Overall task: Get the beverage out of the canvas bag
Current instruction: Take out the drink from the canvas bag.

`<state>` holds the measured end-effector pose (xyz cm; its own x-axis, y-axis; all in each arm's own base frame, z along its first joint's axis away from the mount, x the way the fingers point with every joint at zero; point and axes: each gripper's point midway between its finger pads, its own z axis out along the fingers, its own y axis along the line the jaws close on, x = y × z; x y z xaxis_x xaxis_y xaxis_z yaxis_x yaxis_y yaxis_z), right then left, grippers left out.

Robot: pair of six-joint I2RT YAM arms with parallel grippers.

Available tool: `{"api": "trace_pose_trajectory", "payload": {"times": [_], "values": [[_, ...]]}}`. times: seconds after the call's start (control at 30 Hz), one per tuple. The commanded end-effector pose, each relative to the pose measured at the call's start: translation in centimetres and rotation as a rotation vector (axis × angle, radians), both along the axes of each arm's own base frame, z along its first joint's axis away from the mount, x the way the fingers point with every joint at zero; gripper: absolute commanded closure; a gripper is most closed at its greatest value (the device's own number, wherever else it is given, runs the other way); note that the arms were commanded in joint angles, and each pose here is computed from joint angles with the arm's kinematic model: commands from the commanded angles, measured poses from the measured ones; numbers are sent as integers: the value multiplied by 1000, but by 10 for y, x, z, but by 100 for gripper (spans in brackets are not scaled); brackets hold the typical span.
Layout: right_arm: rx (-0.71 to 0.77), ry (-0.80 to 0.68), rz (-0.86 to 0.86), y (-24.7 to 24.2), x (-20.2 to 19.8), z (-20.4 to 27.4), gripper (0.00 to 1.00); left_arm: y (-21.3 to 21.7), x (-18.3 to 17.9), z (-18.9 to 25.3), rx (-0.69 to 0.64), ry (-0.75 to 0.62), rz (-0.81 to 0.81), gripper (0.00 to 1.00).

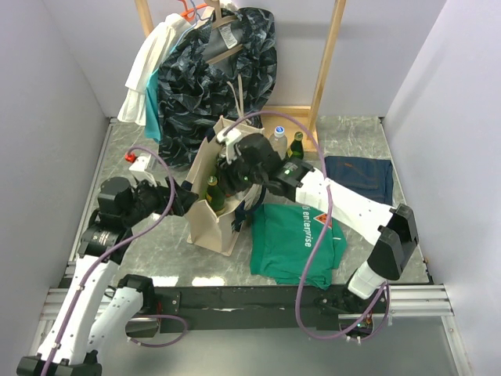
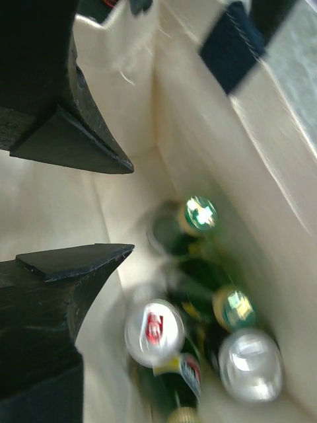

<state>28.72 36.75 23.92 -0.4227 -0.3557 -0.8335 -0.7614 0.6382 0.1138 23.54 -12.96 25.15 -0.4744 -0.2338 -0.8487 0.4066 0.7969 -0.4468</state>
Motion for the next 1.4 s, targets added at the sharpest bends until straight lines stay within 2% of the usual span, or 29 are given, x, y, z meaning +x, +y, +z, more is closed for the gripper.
{"api": "trace_pose_trajectory", "payload": {"times": [0.0, 0.13, 0.2, 0.3, 0.33, 0.4, 0.43, 0.53, 0.57, 0.8, 0.87, 0.97, 1.0, 1.07, 1.1, 1.13, 1.23, 1.37], "values": [[58, -19, 61, 8, -24, 19, 46, -14, -8, 19, -1, -11, -107, 6], [40, -5, 66, 6, -28, 13, 46, -18, -7, 16, 1, 3, -131, 23], [28, -2, 57, 4, -29, 13, 48, -18, -7, 17, 10, 4, -137, 28], [40, -3, 46, -2, -35, 15, 48, -19, -8, 19, 20, 7, -152, 40], [32, 7, 48, -4, -39, 7, 48, -21, -10, 19, 18, 13, -169, 48], [44, 3, 49, -6, -41, 11, 47, -22, -10, 18, 15, 22, -176, 55], [46, 3, 45, -7, -41, 13, 47, -22, -11, 17, 13, 32, -176, 64], [57, -12, 35, -7, -40, 20, 47, -19, -11, 16, 20, 38, -156, 82], [62, -11, 24, -7, -39, 21, 47, -18, -10, 17, 23, 38, -149, 85], [95, 4, 79, 1, -50, 30, 47, -5, -9, 17, 43, 53, -55, 90], [100, 18, 96, 2, -57, 29, 47, 0, -7, 14, 57, 69, -22, 89], [109, 42, 116, 3, -69, 26, 47, 5, -5, 12, 65, 90, 11, 81], [108, 50, 129, 5, -75, 22, 47, 7, -3, 11, 69, 97, 29, 72], [113, 59, 138, 4, -81, 20, 46, 11, 1, 6, 77, 119, 59, 62], [110, 65, 140, 5, -84, 18, 46, 11, 3, 3, 78, 133, 66, 40], [109, 71, 136, 5, -84, 16, 46, 11, 4, 2, 77, 141, 72, 33], [85, 77, 135, 5, -87, 12, 46, 12, 9, -8, 85, 183, 84, 24], [75, 71, 144, 4, -91, 13, 46, 15, 13, -15, 92, 213, 114, 20]]}}
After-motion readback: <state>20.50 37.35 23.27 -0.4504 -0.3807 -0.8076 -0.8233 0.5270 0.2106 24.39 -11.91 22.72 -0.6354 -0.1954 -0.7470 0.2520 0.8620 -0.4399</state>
